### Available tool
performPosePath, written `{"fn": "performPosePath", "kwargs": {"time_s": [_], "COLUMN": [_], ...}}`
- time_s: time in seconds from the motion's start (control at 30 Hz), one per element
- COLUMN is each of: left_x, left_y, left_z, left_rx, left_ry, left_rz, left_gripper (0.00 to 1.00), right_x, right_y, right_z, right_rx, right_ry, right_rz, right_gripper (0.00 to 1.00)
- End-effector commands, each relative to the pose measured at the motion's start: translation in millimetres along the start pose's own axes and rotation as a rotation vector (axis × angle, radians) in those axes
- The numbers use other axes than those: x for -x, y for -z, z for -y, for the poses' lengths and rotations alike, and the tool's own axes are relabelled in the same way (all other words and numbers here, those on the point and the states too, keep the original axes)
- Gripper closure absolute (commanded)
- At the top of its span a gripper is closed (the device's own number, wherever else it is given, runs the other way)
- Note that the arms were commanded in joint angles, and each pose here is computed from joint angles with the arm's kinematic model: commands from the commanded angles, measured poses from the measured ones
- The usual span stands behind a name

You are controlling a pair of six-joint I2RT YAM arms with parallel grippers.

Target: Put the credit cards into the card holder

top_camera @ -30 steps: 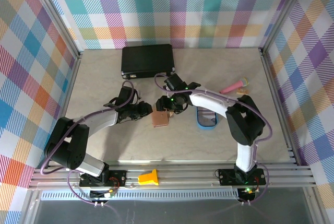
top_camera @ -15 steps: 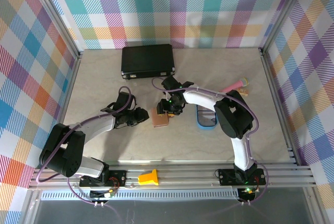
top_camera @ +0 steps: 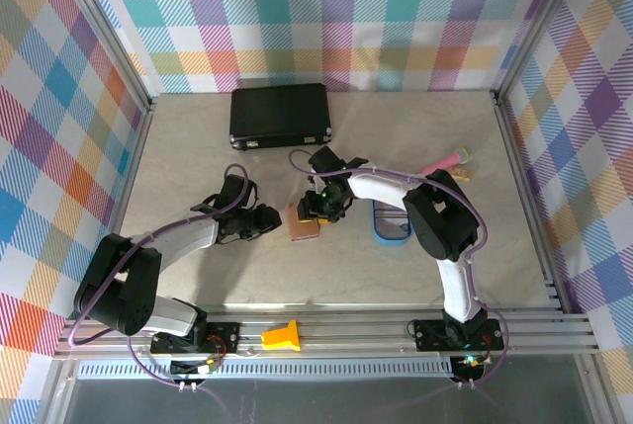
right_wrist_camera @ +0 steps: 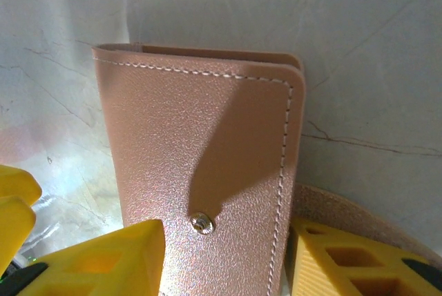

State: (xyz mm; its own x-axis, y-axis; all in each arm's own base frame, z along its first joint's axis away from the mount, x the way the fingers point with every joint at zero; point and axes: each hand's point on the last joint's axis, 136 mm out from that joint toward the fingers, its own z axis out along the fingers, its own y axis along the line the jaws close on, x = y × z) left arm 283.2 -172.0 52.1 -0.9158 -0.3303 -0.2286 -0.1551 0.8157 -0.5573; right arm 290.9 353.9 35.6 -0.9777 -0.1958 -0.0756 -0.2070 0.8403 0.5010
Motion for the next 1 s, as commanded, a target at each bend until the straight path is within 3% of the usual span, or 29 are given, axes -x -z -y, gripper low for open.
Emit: {"fn": "performPosePath", "kwargs": {"time_s": [0.0, 0.53, 0.97], "left_x": [-4, 2, 4], "left_y": [-3, 8, 39], "left_z": [-4, -7, -34], "left_rx": [0.004, 0.038, 0.11], "left_ry": [-0.002, 0.007, 0.076], "left_rz": [-0.02, 0.007, 0.034], "left_gripper": [0.71, 0.7, 0.69], "right_x": [5, 8, 5], "right_y": [21, 41, 25], "right_z": [-19, -62, -103], "right_rx": [0.078, 0.261, 0.426], "right_ry": [0.026, 0.077, 0.08], "right_rz": [0.044, 0.089, 0.058], "right_gripper": [0.54, 0.54, 0.54]}}
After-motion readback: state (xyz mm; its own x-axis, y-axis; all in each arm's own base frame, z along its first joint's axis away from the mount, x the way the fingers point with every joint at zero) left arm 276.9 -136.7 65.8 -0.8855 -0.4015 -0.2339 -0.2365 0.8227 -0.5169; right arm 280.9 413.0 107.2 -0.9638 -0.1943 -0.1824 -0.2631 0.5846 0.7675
